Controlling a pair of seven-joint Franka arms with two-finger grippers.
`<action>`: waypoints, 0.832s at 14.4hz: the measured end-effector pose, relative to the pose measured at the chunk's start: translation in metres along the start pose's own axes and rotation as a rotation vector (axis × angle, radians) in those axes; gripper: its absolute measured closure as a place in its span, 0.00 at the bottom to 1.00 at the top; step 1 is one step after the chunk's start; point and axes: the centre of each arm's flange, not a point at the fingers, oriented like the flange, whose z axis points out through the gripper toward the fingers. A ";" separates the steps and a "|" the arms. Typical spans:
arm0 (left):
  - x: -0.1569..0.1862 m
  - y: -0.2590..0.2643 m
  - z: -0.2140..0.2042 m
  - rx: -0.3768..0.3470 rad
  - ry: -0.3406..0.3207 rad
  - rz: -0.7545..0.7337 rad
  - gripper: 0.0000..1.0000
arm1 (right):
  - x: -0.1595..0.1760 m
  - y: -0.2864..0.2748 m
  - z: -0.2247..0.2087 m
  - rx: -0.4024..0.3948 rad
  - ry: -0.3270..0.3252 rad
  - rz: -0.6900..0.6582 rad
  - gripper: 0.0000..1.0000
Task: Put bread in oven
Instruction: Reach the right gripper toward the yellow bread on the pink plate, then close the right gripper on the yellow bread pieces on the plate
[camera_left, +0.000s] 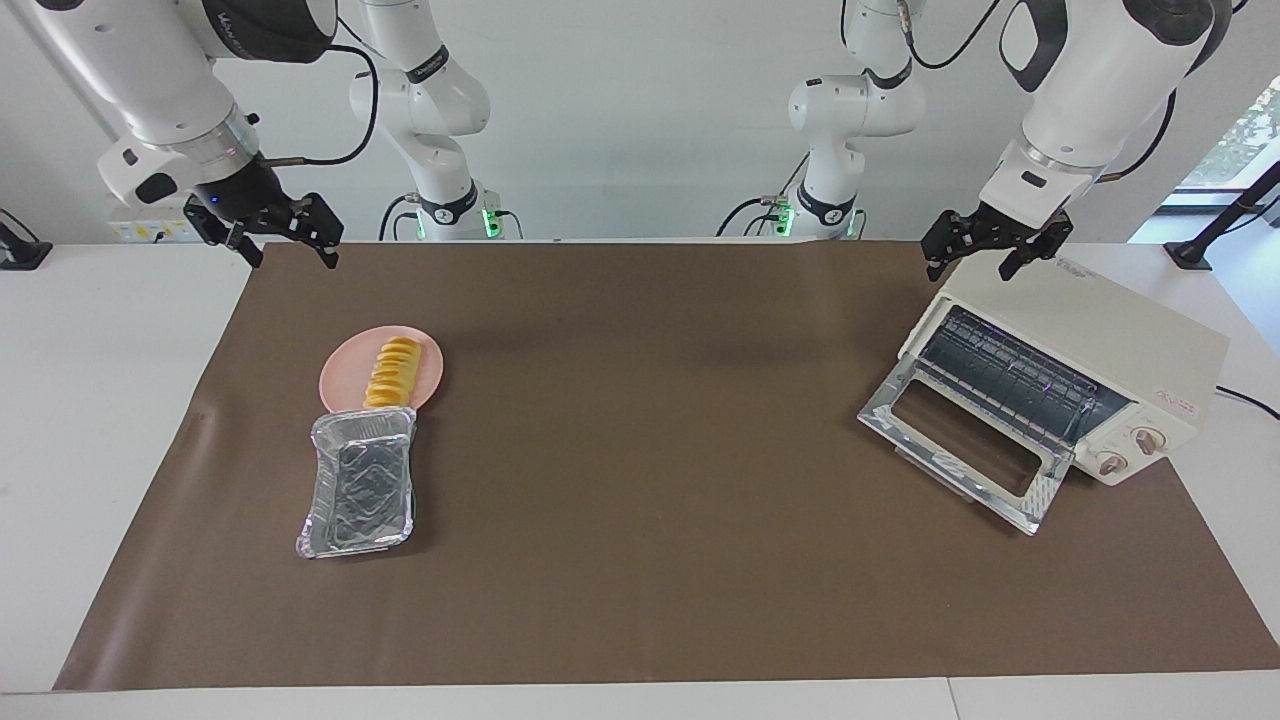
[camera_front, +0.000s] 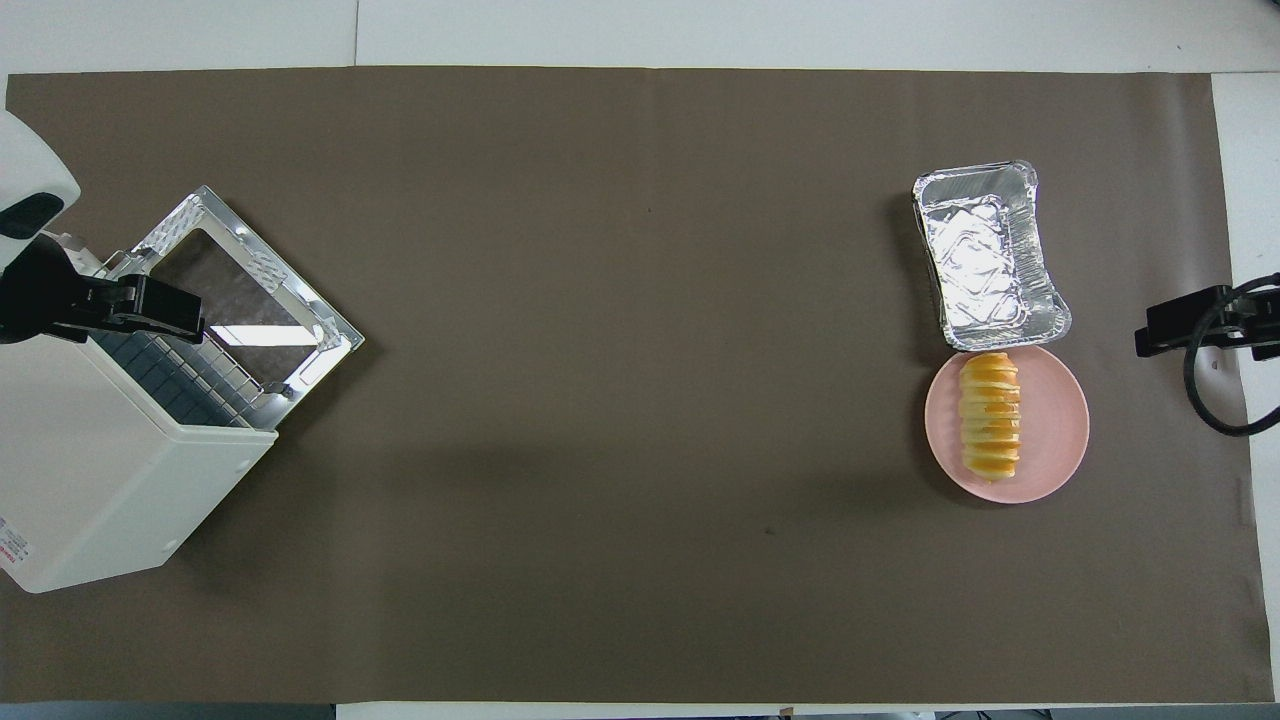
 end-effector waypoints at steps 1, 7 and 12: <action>0.000 0.000 0.000 0.000 0.000 0.000 0.00 | -0.002 -0.002 0.007 -0.001 -0.006 -0.003 0.00; 0.000 0.000 0.000 0.000 0.000 0.000 0.00 | -0.019 -0.007 0.103 -0.009 0.018 -0.009 0.00; 0.000 0.000 0.000 0.000 0.000 0.000 0.00 | -0.025 -0.031 0.175 -0.015 -0.002 -0.062 0.00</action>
